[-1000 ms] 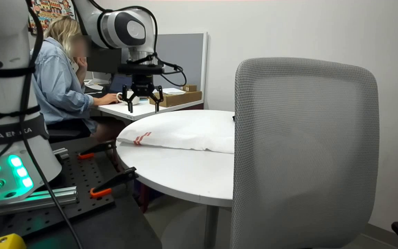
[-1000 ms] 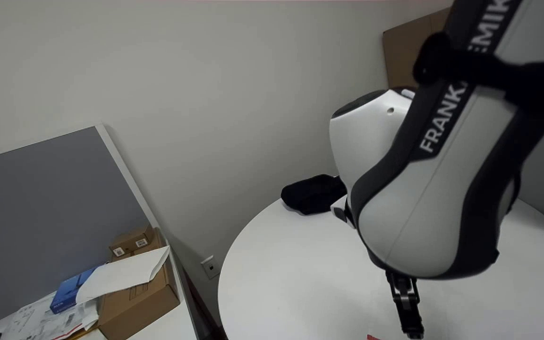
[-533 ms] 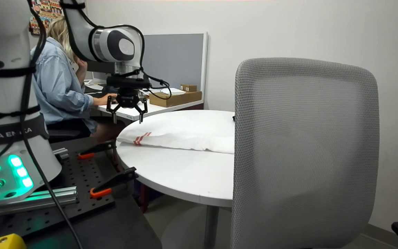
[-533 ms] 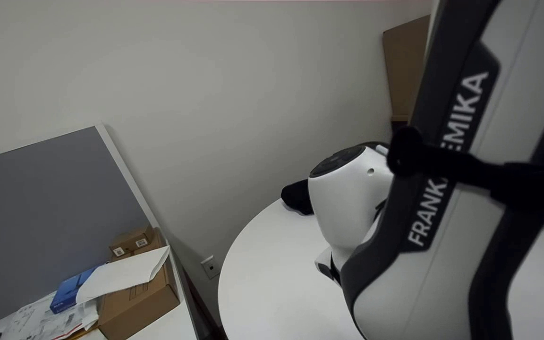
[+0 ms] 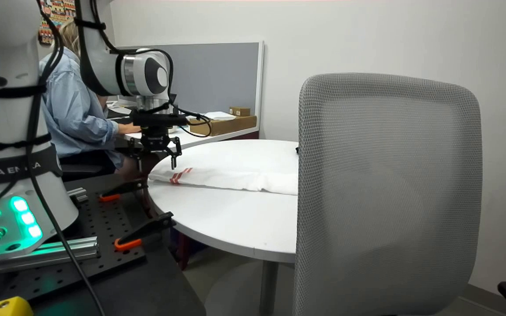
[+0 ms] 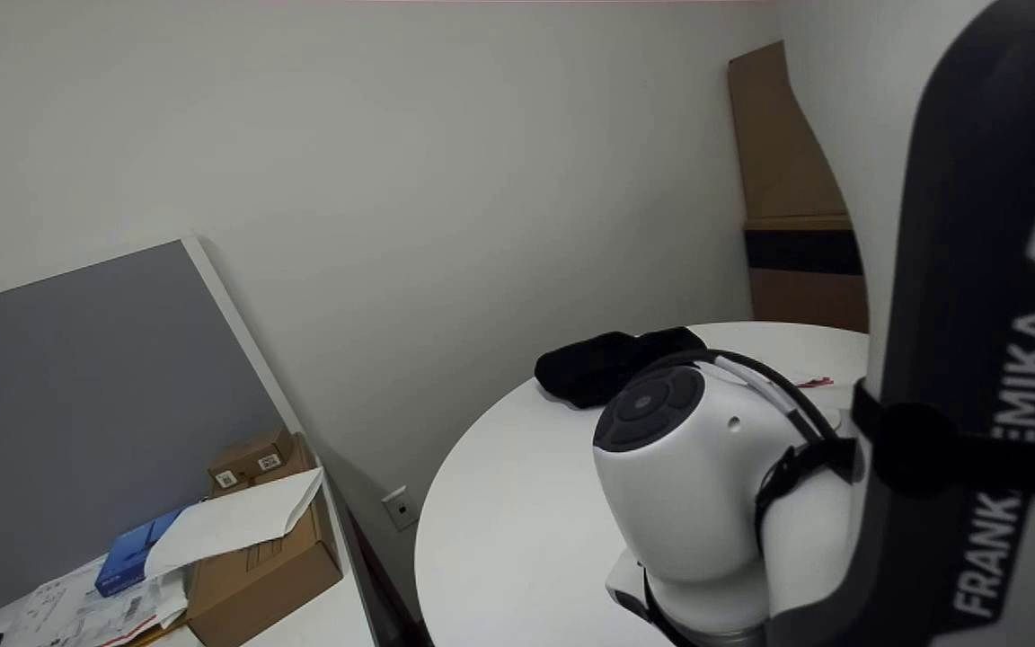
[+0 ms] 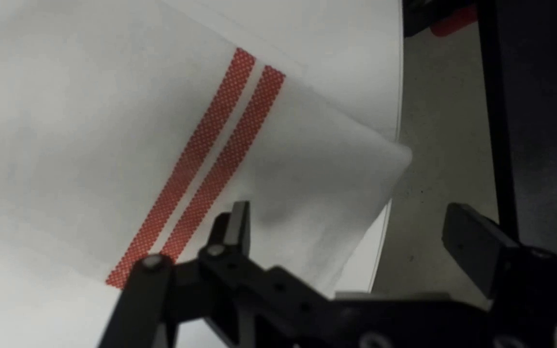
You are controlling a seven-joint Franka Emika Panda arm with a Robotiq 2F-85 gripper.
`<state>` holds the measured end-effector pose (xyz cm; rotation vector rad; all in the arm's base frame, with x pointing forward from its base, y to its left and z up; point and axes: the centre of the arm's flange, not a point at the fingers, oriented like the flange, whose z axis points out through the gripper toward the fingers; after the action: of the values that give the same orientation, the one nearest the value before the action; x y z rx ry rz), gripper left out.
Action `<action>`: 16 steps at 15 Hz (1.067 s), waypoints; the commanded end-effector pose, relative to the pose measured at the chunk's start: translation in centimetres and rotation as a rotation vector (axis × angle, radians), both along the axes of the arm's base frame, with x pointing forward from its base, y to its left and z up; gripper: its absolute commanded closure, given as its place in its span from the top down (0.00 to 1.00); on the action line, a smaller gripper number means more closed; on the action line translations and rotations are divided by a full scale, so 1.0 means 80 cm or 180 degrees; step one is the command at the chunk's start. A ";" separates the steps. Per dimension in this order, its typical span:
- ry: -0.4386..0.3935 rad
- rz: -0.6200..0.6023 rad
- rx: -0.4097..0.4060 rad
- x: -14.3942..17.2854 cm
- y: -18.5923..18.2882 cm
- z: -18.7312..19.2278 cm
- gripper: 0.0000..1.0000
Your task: Fold the white towel
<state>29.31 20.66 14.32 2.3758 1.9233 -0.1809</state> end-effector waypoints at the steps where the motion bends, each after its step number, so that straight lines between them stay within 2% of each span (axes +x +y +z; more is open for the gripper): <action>1: -0.0133 0.0106 0.0021 -0.022 -0.002 -0.024 0.74; 2: -0.0156 0.0133 0.0022 -0.023 0.000 -0.024 0.68; 7: -0.0245 0.0218 0.0016 -0.029 0.004 -0.024 0.28; 10: -0.0297 0.0185 0.0013 -0.024 0.001 -0.023 0.08; 14: -0.0333 0.0034 0.0035 -0.009 -0.008 -0.013 0.02; 16: -0.0341 -0.0079 0.0103 0.003 -0.013 0.008 0.07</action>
<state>28.79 20.34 13.49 2.3120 1.9041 -0.0754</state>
